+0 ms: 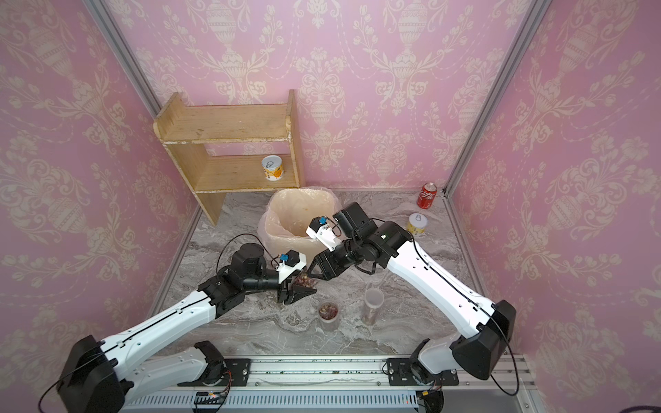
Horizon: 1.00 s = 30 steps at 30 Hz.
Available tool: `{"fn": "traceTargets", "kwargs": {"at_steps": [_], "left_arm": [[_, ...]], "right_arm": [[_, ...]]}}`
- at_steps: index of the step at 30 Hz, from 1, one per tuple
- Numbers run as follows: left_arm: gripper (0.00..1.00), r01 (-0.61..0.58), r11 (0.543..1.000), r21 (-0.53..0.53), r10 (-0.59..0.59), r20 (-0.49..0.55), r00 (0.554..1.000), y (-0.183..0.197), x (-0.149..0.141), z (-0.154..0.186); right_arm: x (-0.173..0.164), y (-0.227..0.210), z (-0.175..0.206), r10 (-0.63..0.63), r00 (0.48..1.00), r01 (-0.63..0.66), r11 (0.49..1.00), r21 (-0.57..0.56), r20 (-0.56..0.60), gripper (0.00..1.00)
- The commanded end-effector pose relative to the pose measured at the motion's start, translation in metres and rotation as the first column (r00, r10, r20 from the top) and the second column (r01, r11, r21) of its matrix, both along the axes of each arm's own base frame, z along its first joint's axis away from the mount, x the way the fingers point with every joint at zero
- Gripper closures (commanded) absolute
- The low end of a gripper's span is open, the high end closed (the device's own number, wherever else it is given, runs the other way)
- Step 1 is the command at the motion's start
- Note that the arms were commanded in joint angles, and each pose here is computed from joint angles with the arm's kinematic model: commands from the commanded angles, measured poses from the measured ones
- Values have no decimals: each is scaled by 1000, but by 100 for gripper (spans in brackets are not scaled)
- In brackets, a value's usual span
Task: Empty the moldy dried flower tea in the jars
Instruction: Pick up the jar from the center of the board.
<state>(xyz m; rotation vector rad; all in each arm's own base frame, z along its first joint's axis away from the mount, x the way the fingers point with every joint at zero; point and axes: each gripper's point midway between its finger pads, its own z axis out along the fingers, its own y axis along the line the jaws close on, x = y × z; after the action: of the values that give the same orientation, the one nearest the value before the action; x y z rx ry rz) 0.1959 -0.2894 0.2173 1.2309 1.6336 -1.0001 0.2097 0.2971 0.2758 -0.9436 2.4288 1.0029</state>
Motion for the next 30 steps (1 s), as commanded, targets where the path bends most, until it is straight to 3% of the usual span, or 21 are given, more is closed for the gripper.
{"fn": "traceTargets", "kwargs": {"at_steps": [1, 11, 14, 16, 21, 30], "left_arm": [[39, 33, 999, 1, -33, 1, 999, -1, -8, -4], [57, 13, 1000, 1, -13, 25, 1000, 3, -8, -5], [63, -5, 1000, 0, 5, 42, 999, 4, -6, -5], [67, -19, 1000, 0, 19, 68, 998, 6, -4, -5], [72, -83, 997, -1, 82, 147, 986, 12, 6, -1], [73, -130, 991, 17, 122, 237, 964, 19, 14, 5]], "right_arm": [[1, 7, 15, 8, 1000, -9, 999, 44, 20, 60], [5, 7, 15, -1, 1000, 0, 999, 41, 25, 60], [6, 7, 16, -9, 1000, 8, 999, 37, 30, 50], [6, 5, 18, -13, 999, 12, 1000, 27, 32, 34], [4, -2, 30, -29, 998, 28, 999, 28, 52, 18], [2, -10, 23, -93, 995, 93, 996, -9, -28, 11]]}}
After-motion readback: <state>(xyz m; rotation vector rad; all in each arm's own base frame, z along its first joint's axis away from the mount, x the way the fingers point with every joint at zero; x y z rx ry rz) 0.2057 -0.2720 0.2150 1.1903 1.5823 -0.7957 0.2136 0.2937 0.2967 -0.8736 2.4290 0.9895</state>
